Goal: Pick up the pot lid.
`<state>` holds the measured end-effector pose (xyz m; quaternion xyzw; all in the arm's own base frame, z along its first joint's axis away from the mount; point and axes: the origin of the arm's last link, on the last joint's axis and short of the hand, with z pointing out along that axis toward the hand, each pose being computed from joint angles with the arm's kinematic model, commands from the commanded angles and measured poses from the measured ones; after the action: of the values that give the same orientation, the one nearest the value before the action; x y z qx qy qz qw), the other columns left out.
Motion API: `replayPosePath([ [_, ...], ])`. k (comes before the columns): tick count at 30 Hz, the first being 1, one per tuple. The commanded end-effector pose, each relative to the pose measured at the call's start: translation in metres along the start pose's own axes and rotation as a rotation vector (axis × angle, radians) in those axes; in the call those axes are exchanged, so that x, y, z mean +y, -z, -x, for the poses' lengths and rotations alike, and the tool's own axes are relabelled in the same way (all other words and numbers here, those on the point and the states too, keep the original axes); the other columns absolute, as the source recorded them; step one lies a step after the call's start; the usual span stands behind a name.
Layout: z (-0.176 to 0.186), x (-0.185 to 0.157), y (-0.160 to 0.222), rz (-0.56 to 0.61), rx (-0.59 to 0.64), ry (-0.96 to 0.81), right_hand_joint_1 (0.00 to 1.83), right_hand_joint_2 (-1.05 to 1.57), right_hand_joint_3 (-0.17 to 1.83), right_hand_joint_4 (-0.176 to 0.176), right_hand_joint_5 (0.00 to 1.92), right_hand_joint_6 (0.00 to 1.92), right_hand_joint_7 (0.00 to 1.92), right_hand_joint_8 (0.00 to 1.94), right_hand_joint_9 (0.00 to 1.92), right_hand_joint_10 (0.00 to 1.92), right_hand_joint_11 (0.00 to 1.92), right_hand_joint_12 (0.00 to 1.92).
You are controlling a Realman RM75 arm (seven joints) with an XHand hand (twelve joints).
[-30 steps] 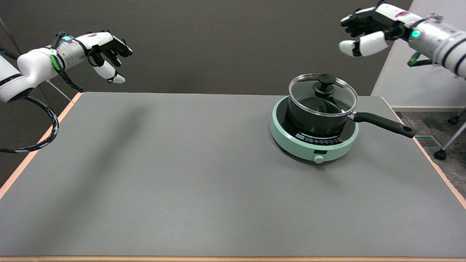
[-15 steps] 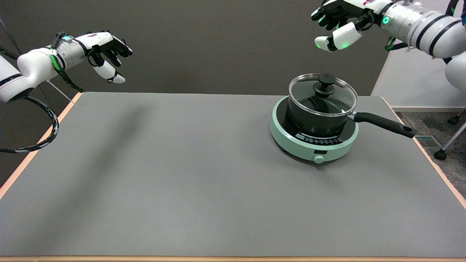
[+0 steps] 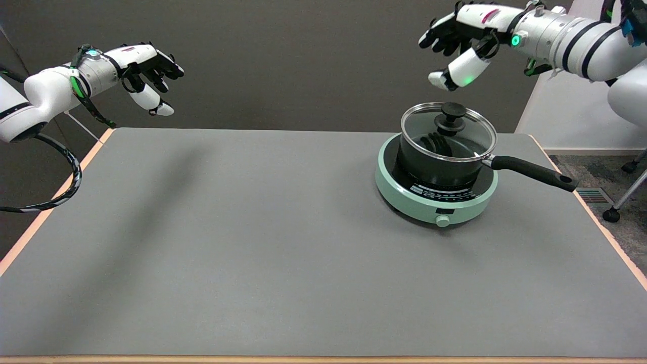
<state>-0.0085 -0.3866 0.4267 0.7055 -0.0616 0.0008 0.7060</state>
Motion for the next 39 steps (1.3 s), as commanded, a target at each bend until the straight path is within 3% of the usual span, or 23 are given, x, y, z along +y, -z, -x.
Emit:
replayPosePath([
  [1,0.021,-0.021,0.008,-0.013,-0.164,0.136,0.84,0.48,0.96,0.052,0.5,0.21,0.62,0.2,0.6,0.47,0.53,1.32],
  [10,0.013,-0.01,0.014,0.043,-0.191,0.26,0.83,0.46,0.96,0.048,0.48,0.2,0.59,0.2,0.58,0.43,0.49,1.23],
  [17,0.027,0.004,0.014,0.116,-0.211,0.362,0.8,0.45,0.95,0.043,0.42,0.18,0.52,0.19,0.54,0.39,0.49,1.19],
  [30,0.038,0.016,0.011,0.145,-0.236,0.331,0.75,0.45,0.94,0.049,0.4,0.17,0.49,0.18,0.52,0.35,0.48,1.1],
  [39,0.029,0.018,0.006,0.125,-0.165,0.303,0.74,0.45,0.94,0.053,0.41,0.18,0.49,0.17,0.52,0.34,0.48,1.09],
])
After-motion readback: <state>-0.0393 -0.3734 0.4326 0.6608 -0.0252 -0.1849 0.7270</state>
